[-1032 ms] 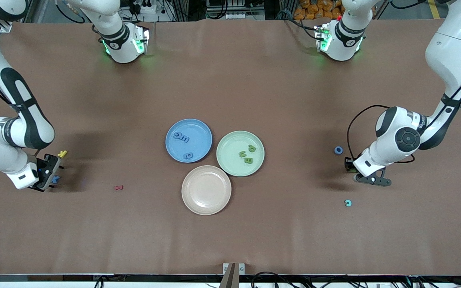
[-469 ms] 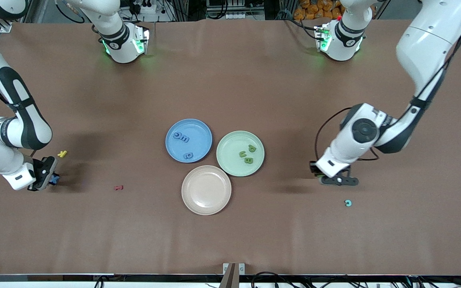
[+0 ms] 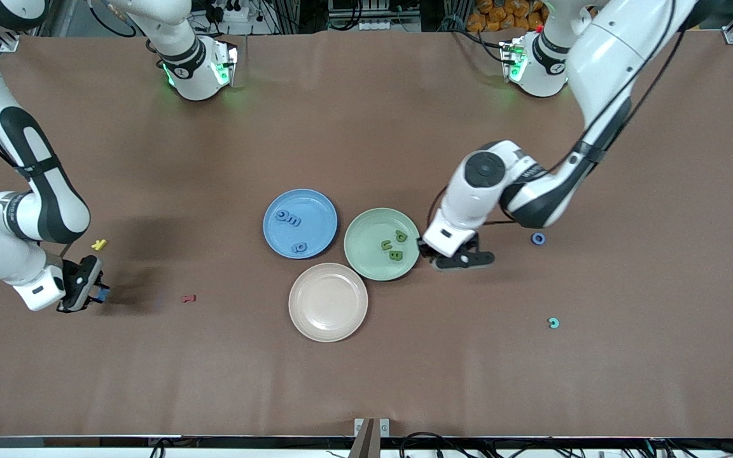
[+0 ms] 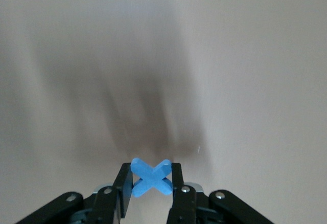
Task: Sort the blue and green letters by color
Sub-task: 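Place the X on the blue plate while the left gripper places N on green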
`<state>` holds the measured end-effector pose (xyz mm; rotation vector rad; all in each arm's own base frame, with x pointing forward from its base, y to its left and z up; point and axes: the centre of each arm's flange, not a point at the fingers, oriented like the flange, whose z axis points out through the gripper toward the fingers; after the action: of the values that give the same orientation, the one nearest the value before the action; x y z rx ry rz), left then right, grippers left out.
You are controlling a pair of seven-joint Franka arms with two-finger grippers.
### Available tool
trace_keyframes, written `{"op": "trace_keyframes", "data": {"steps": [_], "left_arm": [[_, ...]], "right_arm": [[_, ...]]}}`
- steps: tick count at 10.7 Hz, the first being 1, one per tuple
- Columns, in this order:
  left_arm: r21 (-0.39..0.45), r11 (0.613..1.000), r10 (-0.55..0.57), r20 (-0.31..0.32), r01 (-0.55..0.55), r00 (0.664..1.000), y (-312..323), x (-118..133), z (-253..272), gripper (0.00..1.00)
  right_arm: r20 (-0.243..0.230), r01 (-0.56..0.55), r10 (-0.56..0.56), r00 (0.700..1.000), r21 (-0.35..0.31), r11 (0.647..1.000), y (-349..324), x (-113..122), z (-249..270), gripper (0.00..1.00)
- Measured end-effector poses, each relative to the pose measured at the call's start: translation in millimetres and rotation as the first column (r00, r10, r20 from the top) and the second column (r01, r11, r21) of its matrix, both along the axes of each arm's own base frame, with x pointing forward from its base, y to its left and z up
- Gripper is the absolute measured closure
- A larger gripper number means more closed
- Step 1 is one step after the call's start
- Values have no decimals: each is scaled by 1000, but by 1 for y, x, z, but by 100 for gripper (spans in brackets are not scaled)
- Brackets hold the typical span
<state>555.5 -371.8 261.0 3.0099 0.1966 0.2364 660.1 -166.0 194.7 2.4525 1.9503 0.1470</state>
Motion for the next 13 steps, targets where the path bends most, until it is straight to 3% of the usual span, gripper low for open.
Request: {"op": "trace_keyframes", "data": {"steps": [4,7,8,12,13], "left_arm": [[2,996,87,-11,-87,996,-45,-16,-22,65],[35,995,92,0,-92,996,-68,-24,-46,65],[29,995,95,9,-95,995,-71,-21,-43,61],[-6,993,120,36,-120,992,-74,-6,-22,7],[-5,991,133,50,-133,990,-69,2,-11,0]], "right_arm": [[-107,113,-109,988,28,993,75,23,28,65],[-191,235,-220,957,58,970,137,24,46,65],[-209,271,-253,945,64,960,160,23,53,65],[-249,414,-397,884,18,910,260,14,68,65],[-254,455,-441,861,-7,891,292,6,74,65]]}}
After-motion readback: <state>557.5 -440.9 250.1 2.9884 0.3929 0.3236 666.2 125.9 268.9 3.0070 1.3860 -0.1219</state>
